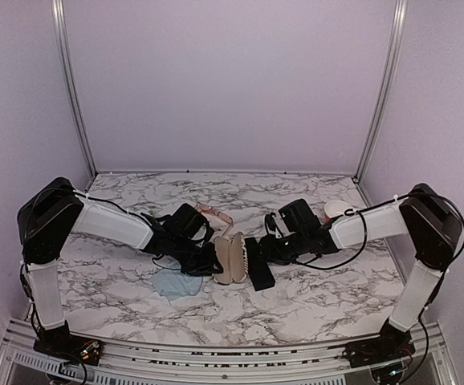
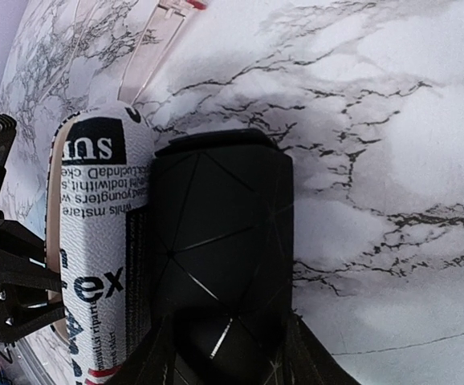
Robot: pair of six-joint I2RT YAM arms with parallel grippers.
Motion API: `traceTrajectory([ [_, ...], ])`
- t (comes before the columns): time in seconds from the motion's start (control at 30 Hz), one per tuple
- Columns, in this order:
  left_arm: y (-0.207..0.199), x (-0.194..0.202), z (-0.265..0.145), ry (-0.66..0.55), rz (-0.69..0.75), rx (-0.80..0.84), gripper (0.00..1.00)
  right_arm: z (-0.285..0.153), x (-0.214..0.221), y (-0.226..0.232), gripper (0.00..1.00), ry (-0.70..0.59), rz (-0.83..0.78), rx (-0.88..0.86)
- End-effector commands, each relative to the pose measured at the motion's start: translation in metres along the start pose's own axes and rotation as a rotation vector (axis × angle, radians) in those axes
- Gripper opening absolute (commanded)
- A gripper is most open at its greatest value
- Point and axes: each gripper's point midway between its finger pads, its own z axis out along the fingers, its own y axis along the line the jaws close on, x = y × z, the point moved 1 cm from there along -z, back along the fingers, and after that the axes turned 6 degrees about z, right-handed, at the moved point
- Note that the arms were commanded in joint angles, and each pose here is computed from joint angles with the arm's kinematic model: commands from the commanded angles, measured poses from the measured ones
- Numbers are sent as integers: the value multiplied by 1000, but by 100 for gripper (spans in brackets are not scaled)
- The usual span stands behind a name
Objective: Organize the sunglasses
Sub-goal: Move the case with the sunglasses to the center of the board, then adjust the opened sunglasses case at the center of the board.
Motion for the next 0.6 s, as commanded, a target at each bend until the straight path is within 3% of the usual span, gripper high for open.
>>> traceTrajectory([
  [0.0,-10,8,-3,10,-35,52,17,-10,-6,19,45,-37,10,-84],
  [0.3,-17,11,-1,10,-37,114,23,-18,-5,30,46,-18,-29,-150],
  [0.47,-14,12,-6,0,-29,94,34,-34,-18,32,47,-51,-46,-140],
  [0.57,-13,7,-15,-28,-6,54,45,-43,-25,32,49,-61,-67,-127],
])
